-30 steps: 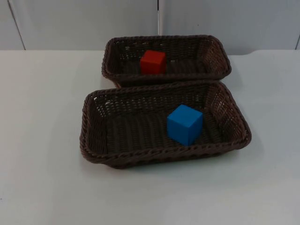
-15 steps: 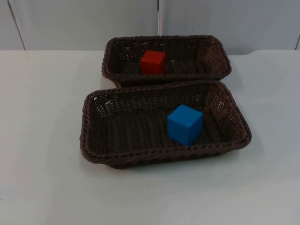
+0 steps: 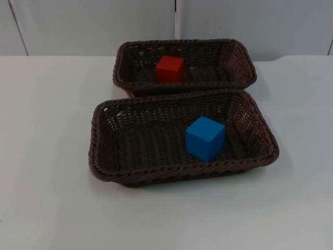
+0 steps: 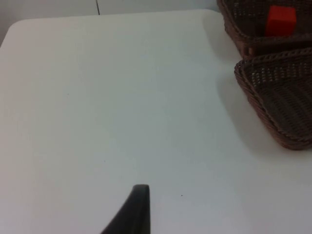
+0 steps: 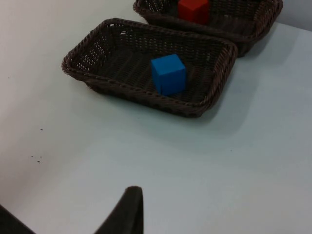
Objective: Pick up one cube with the left hand and place it into the upper basket. Pick up one cube with the right hand and place it into the lower basket.
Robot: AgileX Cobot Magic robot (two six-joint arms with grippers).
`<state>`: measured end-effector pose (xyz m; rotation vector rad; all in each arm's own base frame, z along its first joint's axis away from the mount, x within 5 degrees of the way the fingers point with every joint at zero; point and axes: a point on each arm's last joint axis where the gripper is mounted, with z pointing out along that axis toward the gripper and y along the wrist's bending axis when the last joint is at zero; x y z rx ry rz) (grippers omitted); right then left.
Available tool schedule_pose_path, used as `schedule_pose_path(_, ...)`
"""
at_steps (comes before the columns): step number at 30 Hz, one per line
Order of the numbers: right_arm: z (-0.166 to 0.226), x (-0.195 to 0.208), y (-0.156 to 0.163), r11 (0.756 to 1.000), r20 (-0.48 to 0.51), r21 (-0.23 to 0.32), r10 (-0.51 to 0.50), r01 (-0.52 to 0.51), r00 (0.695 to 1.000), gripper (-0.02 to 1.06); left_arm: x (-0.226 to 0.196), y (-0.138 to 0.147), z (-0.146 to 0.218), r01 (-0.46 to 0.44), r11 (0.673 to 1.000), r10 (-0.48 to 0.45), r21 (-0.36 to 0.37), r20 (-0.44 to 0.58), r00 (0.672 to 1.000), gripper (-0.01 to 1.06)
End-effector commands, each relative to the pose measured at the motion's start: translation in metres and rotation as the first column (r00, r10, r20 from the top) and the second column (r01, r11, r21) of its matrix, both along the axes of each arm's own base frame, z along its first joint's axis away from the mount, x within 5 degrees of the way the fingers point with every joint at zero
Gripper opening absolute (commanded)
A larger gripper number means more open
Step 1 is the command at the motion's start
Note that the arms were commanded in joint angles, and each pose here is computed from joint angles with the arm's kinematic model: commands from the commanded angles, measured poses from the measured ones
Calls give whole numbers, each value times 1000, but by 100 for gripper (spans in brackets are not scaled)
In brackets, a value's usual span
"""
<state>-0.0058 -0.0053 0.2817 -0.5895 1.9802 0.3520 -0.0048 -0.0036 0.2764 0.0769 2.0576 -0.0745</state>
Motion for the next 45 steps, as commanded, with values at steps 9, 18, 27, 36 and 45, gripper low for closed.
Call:
schedule_pose_path(9, -2, 0, 0, 1000, 2, 1, -1, 1, 1000, 105, 0, 0, -2, -8, 1000, 8, 3, -5, 1000, 105)
schedule_pose_path(18, -2, 0, 0, 1000, 2, 1, -1, 1, 1000, 105, 0, 0, -2, -8, 1000, 8, 3, -5, 1000, 105)
schedule_pose_path(27, -2, 0, 1, 996, 2, 1, -85, 85, 996, 105, 0, 0, -2, -8, 1000, 8, 3, -5, 1000, 105)
schedule_pose_path(36, -2, -1, 2, 963, 2, 1, -269, 269, 963, 105, 0, 0, -2, -8, 1000, 8, 3, -5, 1000, 105)
schedule_pose_path(45, -2, -1, 3, 911, 2, 1, -412, 412, 911, 105, 0, 0, -2, -8, 1000, 8, 3, -5, 1000, 105)
